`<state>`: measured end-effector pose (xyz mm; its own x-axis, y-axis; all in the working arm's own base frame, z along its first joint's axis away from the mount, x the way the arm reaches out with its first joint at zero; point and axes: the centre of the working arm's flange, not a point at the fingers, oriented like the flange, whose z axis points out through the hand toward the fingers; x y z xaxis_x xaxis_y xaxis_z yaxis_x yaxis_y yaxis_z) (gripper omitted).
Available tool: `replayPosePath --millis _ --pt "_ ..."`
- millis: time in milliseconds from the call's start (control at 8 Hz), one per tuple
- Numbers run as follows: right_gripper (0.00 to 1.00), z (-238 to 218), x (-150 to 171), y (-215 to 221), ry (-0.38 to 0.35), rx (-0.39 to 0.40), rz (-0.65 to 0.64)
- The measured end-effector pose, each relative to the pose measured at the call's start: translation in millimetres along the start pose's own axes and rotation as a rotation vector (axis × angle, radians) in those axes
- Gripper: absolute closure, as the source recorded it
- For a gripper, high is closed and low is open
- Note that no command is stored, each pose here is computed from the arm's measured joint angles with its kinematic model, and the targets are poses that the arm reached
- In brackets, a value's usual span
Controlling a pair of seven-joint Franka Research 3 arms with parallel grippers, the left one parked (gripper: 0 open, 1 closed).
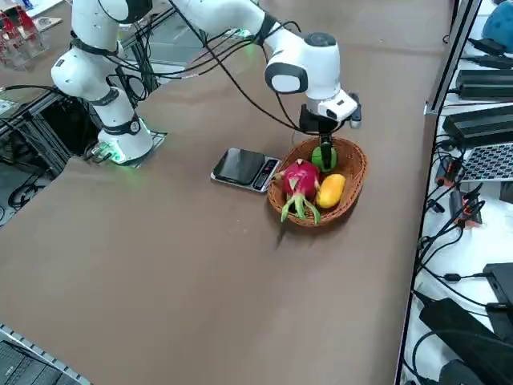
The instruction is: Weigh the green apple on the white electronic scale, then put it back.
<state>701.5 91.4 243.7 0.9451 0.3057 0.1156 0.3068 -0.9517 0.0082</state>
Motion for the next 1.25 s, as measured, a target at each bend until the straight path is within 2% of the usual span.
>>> replayPosePath --millis 250,375,625,1000,1250 --pt "0.00 -29.5 11.3 2.1 0.015 -0.002 0.000" --pt "0.00 -58.8 15.1 2.5 0.014 -0.001 0.012" --pt "0.00 -145.1 10.9 -0.3 -0.007 0.007 0.069" --pt "0.00 -279.8 -30.9 -12.5 -0.074 0.019 0.155" --pt "0.00 -340.9 -62.3 -19.5 -0.078 0.021 0.166"
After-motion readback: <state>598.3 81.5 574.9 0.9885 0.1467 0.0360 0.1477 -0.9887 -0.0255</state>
